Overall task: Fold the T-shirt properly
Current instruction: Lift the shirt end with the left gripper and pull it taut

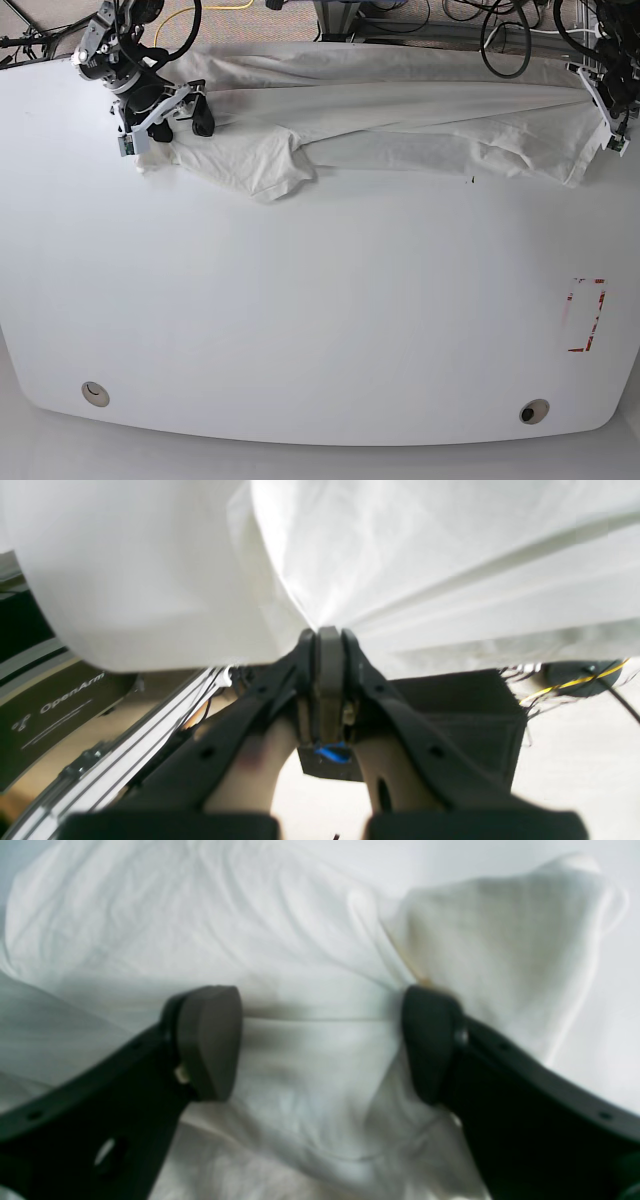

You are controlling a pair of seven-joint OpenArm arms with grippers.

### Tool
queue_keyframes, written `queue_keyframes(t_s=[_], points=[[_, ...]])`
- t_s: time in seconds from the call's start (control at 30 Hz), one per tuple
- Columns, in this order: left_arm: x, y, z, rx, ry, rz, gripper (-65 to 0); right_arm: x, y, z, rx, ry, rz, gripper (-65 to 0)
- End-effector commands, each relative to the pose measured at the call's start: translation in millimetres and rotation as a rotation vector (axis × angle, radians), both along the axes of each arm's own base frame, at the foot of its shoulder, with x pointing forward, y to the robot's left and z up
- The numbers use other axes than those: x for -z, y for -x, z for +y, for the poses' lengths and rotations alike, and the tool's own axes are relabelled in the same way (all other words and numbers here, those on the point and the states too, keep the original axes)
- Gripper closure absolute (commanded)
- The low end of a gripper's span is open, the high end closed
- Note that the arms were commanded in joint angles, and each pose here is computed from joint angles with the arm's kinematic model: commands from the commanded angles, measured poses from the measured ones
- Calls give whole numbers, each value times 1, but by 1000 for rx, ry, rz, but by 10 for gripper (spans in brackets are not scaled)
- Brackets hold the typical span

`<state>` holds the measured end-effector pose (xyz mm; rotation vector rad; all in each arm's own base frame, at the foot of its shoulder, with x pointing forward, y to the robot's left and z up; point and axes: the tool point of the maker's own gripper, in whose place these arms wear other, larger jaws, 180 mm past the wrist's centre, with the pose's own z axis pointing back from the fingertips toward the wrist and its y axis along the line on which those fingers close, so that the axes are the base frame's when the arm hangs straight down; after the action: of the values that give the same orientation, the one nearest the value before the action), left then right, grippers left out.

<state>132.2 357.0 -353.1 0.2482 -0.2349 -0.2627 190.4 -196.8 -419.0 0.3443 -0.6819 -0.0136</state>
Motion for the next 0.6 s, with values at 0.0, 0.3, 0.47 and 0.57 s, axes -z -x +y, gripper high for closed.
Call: queue_keyframes(t_s=[0.0,0.3,0.47,0.57], points=[[-7,7,13,-2,-57,25,0,12,16,-5,-11,38,86,-480],[-6,22,18,-16,-66,56,-1,11,14,-5,-11,40,81,-480],[-6,24,19,-21,-69,58,-153,11,13,-5,-11,40,79,-480],[-6,23,19,-20,-66,57,-267,11,13,-5,-11,40,79,-480]])
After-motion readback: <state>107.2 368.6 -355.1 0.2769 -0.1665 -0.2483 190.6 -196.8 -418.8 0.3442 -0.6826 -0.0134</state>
